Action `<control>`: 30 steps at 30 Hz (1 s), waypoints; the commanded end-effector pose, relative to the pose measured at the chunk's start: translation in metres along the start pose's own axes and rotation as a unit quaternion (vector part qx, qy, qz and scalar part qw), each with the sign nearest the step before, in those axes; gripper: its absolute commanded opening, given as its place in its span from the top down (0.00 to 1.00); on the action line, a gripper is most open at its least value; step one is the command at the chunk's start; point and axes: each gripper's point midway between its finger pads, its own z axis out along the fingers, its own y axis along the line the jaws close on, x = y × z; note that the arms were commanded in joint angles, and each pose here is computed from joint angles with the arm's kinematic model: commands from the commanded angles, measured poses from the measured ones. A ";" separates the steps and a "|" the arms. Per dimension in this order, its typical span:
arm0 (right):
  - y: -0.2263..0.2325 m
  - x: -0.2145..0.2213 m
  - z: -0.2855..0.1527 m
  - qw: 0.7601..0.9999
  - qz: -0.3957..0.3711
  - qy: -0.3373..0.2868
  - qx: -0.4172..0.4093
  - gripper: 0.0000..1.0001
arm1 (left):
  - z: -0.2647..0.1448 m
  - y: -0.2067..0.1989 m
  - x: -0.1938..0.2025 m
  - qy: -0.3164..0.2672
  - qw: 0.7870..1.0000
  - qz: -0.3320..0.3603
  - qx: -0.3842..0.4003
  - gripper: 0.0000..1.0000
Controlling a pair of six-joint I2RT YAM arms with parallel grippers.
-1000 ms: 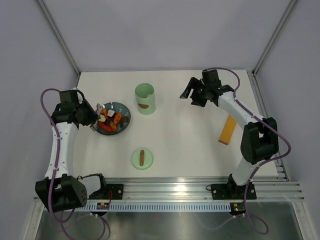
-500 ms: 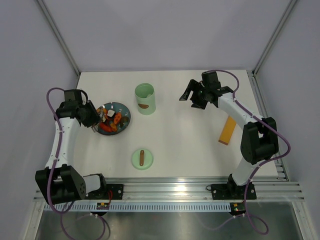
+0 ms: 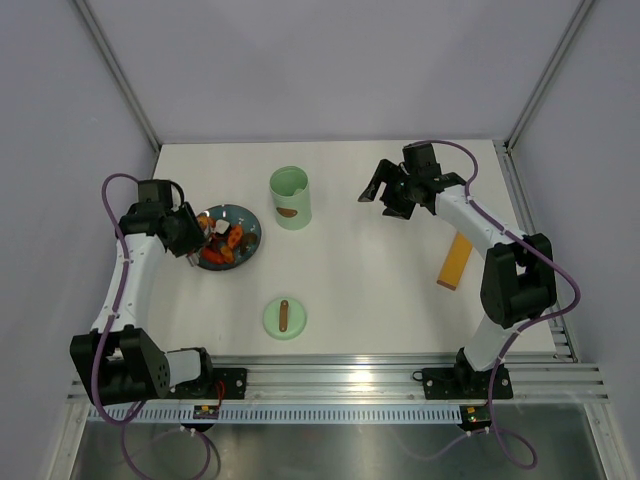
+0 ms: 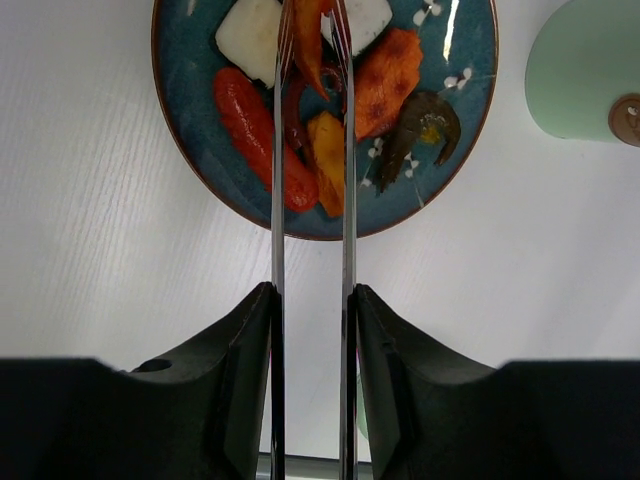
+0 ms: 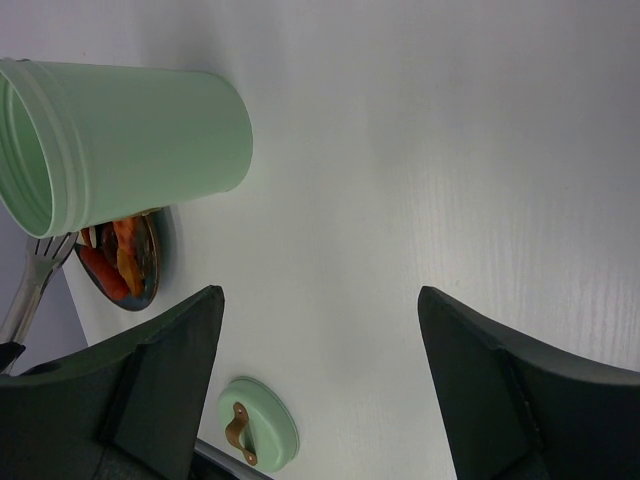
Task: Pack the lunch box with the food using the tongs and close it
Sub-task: Pick up the fake food from the plate.
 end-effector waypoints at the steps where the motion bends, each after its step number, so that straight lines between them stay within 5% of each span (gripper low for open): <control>1: 0.009 -0.009 -0.002 1.000 -0.004 -0.012 -0.007 0.13 | 0.003 0.001 -0.012 -0.028 0.999 0.015 -0.005 0.60; 30: 0.014 -0.013 -0.001 1.000 -0.003 -0.013 -0.009 0.12 | 0.009 -0.018 0.003 -0.002 0.999 0.035 0.008 0.58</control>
